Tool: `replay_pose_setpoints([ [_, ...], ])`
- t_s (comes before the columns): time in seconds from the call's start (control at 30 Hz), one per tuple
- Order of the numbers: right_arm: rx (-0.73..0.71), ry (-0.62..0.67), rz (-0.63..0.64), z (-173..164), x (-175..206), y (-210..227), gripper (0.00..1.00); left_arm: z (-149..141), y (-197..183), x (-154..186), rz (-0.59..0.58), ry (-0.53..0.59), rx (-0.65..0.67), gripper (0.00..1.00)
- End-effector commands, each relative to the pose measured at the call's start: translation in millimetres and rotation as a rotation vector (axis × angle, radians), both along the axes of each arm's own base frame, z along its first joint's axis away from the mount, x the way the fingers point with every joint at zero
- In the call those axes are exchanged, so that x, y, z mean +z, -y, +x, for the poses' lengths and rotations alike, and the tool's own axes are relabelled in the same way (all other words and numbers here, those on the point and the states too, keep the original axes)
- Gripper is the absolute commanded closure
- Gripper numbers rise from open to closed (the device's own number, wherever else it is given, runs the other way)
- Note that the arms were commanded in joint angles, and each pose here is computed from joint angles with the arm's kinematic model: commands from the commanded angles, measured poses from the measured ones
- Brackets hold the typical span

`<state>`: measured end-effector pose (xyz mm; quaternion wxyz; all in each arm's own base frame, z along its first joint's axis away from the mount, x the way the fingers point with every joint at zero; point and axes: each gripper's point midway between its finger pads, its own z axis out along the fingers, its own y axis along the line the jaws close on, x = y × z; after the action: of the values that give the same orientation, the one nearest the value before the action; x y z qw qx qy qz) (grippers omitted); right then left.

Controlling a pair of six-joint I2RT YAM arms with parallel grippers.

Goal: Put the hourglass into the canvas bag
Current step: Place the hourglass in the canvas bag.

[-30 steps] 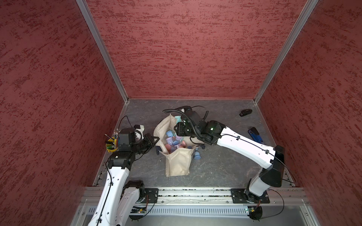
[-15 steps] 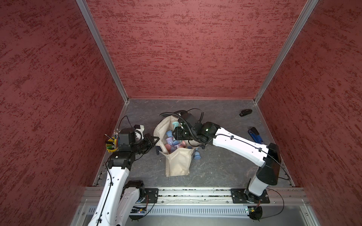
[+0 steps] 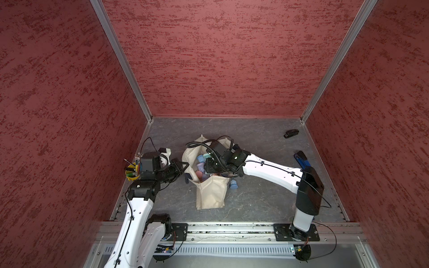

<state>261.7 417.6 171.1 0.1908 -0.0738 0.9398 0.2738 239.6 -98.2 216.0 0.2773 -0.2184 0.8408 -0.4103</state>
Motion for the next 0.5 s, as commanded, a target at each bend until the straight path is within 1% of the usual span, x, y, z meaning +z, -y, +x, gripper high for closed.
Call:
replay_pose_setpoints([
  [0.0, 0.008, -0.006, 0.032, -1, -4, -11, 0.91, -1, 1, 1, 0.002, 0.006, -0.009, 0.99],
  [0.17, 0.009, -0.018, 0.029, -2, -12, -13, 0.91, -2, 1, 1, 0.004, 0.008, -0.01, 0.99],
  [0.23, 0.007, -0.017, 0.026, -1, -13, -13, 0.89, -2, 1, 1, 0.005, 0.007, -0.011, 0.99],
  [0.27, 0.007, -0.017, 0.027, -1, -12, -13, 0.86, -2, 1, 1, 0.005, 0.008, -0.011, 0.99],
  [0.3, 0.008, -0.013, 0.025, -1, -11, -14, 0.78, -2, 1, 1, 0.005, 0.009, -0.011, 0.99],
  [0.33, 0.006, -0.008, 0.022, 0, -9, -13, 0.68, -2, 1, 1, 0.005, 0.008, -0.011, 0.99],
  [0.37, 0.001, -0.001, 0.014, 1, -7, -12, 0.59, -2, 1, 1, 0.005, 0.008, -0.011, 0.99],
  [0.4, -0.006, 0.012, 0.007, 4, -2, -10, 0.53, -2, 1, 1, 0.004, 0.007, -0.011, 0.99],
  [0.47, -0.022, 0.041, -0.002, 8, 8, -6, 0.46, -2, 1, 1, 0.004, 0.008, -0.011, 0.99],
])
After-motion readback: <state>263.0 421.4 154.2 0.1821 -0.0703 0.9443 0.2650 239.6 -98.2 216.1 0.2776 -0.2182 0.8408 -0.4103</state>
